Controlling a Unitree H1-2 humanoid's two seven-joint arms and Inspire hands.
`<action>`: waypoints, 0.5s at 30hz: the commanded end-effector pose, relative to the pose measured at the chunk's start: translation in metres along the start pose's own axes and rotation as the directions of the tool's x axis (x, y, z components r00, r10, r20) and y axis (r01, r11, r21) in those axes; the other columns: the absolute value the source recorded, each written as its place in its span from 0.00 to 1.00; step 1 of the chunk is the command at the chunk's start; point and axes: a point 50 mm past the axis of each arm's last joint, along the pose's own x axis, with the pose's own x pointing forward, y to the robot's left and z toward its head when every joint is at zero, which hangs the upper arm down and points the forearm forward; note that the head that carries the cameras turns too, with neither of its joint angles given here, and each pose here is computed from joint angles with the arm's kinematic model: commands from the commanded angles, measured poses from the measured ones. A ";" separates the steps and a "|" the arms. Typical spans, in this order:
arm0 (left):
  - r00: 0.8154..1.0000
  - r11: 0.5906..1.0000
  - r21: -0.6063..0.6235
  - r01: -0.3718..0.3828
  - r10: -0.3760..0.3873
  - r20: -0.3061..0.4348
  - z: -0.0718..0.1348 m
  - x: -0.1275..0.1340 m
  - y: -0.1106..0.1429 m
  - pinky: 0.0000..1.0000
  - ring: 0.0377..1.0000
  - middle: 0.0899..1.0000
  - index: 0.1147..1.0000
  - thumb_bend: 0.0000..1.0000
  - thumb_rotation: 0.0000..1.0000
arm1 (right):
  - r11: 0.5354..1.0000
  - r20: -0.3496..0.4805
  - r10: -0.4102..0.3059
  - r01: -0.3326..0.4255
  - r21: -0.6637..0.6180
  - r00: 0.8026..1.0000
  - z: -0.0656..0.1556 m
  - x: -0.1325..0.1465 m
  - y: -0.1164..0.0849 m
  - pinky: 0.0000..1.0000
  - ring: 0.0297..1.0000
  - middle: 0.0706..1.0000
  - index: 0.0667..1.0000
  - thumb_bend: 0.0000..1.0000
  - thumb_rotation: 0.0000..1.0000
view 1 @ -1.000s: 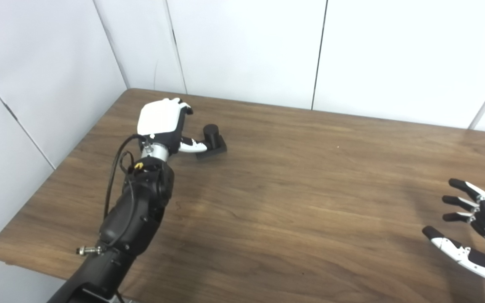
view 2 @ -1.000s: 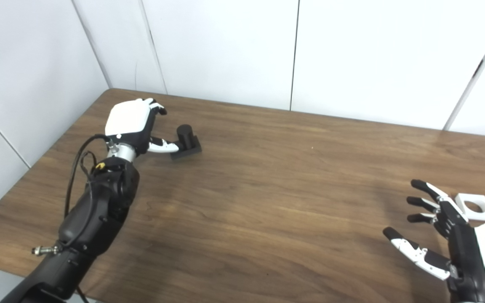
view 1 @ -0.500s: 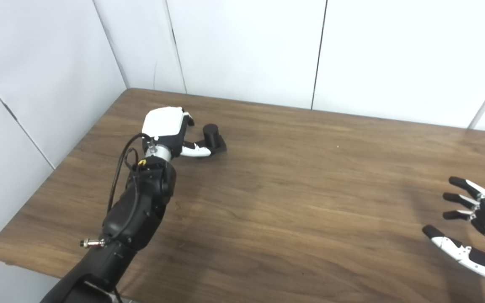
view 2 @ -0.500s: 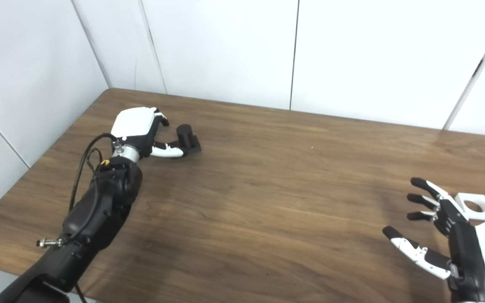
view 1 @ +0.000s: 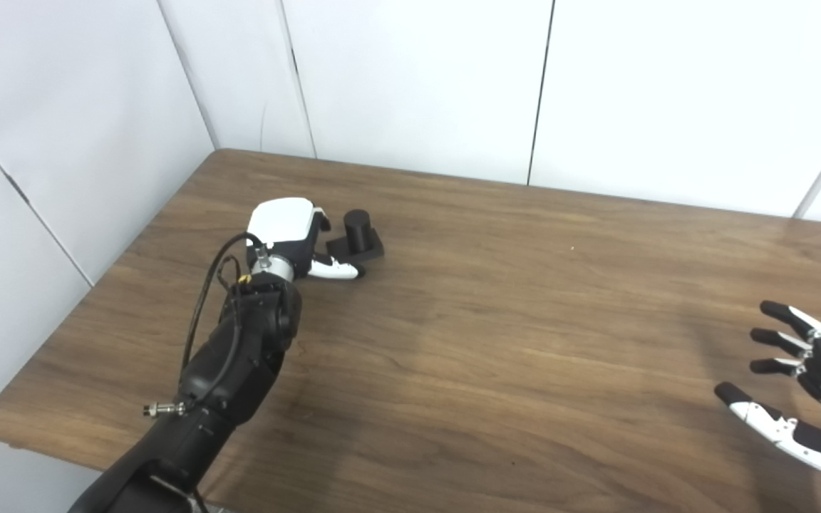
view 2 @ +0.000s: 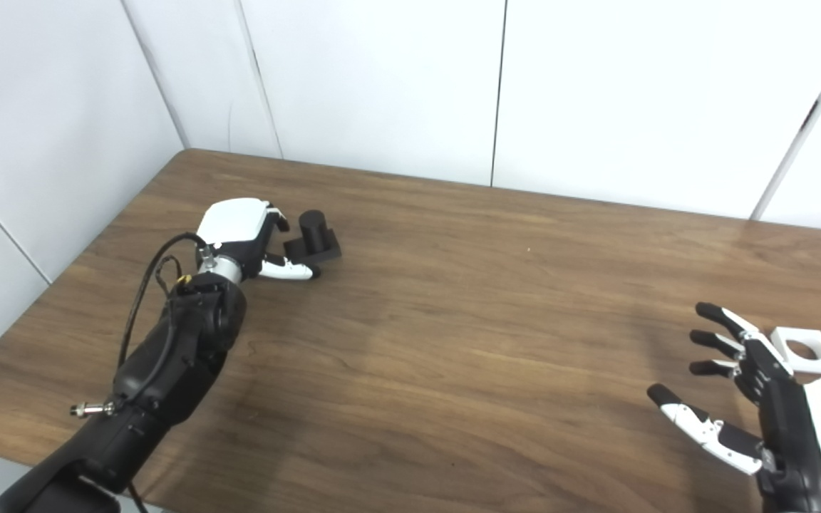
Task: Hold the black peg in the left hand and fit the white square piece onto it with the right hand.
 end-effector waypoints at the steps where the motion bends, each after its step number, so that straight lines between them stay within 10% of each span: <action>1: 0.997 0.997 0.019 -0.076 0.076 0.002 -0.002 0.012 0.025 0.89 0.94 0.93 0.70 0.88 0.57 | 1.000 0.073 -0.023 0.024 -0.003 0.997 0.017 0.006 -0.004 0.61 0.75 0.85 0.79 0.60 0.05; 15: 0.998 0.998 -0.009 -0.066 0.066 -0.002 -0.004 0.019 0.012 0.85 0.93 0.91 0.64 0.78 0.48 | 1.000 0.080 -0.026 0.026 -0.002 0.996 0.019 0.003 -0.001 0.60 0.76 0.86 0.79 0.58 0.00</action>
